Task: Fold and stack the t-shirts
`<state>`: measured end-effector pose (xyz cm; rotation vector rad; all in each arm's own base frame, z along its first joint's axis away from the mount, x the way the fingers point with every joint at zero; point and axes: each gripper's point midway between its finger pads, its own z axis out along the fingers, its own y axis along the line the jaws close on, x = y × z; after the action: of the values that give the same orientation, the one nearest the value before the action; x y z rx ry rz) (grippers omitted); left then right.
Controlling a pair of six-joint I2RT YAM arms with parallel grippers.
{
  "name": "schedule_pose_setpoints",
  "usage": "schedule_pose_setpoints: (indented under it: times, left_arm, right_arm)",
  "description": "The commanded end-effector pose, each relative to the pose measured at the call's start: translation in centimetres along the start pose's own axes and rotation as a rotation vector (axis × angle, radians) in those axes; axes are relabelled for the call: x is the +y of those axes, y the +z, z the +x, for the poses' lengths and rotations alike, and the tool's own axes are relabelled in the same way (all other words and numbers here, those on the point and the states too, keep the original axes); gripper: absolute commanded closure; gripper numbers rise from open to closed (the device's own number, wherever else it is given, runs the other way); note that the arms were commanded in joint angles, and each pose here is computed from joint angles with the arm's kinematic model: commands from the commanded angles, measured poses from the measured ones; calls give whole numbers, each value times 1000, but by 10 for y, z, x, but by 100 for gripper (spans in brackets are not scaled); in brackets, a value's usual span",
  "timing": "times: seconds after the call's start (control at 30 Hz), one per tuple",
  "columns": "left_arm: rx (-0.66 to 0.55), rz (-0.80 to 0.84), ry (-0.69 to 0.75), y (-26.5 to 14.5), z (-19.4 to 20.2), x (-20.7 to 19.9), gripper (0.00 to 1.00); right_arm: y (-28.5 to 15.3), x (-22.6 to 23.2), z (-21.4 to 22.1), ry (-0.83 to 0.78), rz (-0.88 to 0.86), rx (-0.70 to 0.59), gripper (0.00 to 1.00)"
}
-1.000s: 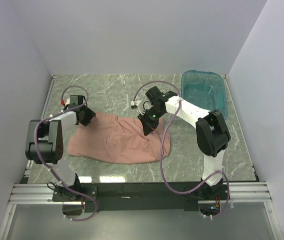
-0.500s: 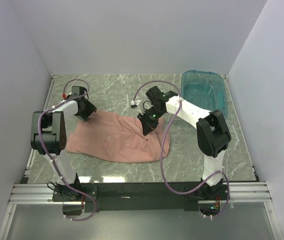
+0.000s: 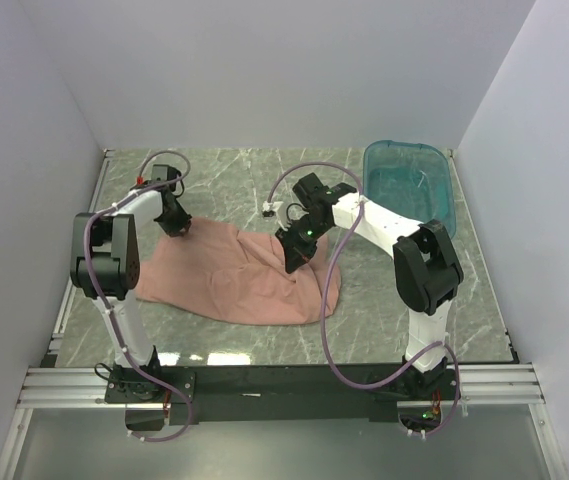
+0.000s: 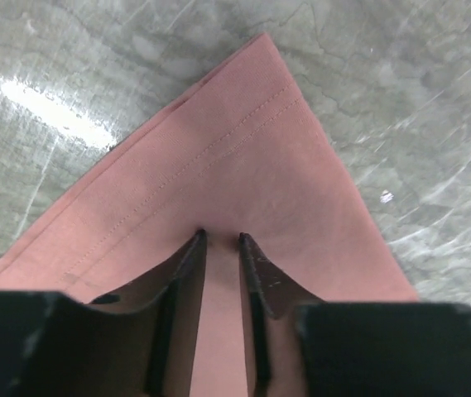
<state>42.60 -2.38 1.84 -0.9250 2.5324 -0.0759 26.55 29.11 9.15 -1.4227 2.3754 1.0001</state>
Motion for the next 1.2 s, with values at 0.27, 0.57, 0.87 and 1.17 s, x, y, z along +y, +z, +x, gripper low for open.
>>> schedule_pose_setpoints:
  times: [0.27, 0.57, 0.87, 1.17]
  left_arm:
    - [189, -146, 187, 17, 65, 38, 100]
    - [-70, 113, 117, -59, 12, -10, 100]
    - [-400, 543, -60, -213, -75, -77, 100]
    - [-709, 842, -57, -391, -126, -91, 100]
  right_arm:
    - [-19, 12, -11, -49, -6, -67, 100]
    - [-41, 8, -25, -87, 66, -109, 100]
    - [-150, -6, -126, -239, 370, -266, 100]
    - [-275, 42, -171, -367, 572, -541, 100]
